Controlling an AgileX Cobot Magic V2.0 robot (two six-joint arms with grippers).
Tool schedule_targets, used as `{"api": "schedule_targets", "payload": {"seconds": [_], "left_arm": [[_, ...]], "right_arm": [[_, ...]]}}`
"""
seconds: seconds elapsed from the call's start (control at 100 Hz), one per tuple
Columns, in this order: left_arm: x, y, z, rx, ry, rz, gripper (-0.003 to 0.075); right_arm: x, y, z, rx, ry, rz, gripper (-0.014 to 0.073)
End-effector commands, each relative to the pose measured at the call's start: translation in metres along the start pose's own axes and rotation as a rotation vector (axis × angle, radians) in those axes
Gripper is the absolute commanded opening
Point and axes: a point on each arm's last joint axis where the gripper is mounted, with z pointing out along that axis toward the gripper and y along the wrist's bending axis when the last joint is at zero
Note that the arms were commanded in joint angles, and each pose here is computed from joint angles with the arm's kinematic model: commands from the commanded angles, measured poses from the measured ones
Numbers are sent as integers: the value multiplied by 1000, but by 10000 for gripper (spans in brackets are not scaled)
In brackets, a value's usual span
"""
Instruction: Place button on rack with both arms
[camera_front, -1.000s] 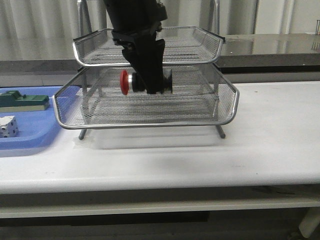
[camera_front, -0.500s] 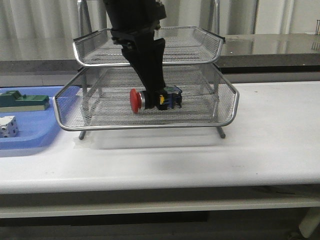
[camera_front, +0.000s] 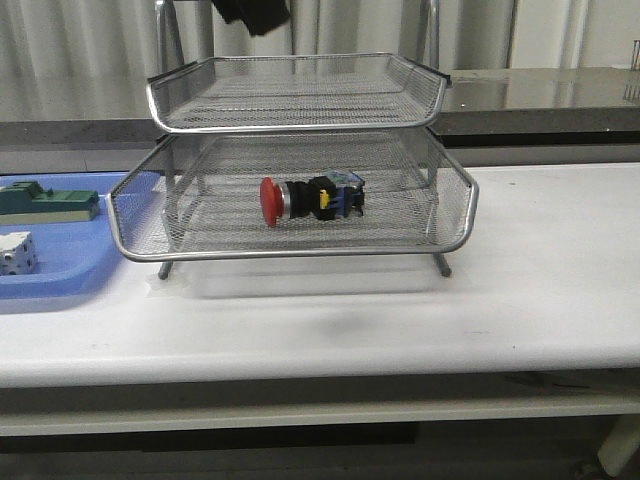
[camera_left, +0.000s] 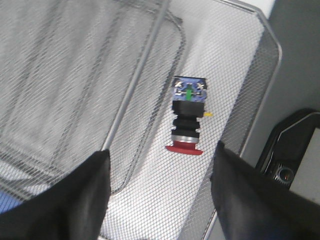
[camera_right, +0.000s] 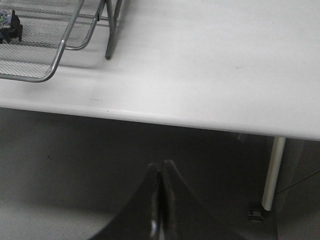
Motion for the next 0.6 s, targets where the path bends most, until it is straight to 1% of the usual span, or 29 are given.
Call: {"api": "schedule_targets", "payload": {"seconds": [0.0,0.09,0.14,0.28,0.42,0.5,0.59], "left_arm": [[9,9,-49,-58,-80,-113,419],[22,24,-70,-110,-109,-221,412],[32,34,-81,-147,-120,-274,396],[62,53,-111,-235,-136,-385,352],[95,62,-134,-325,-158,-477,352],[114,62,-143,-371,-166,-532,352],[136,59,-145,-417,-177,-589,352]], "right_arm": [[-11,-1,-3,12,-79,-7,-70],[-11,-1,-3,12,-79,-7,-70],[-11,-1,-3,12,-79,-7,-70],[-11,-1,-3,12,-79,-7,-70],[-11,-1,-3,12,-79,-7,-70],[-11,-1,-3,12,-79,-7,-70],[-11,-1,-3,12,-79,-7,-70]]}}
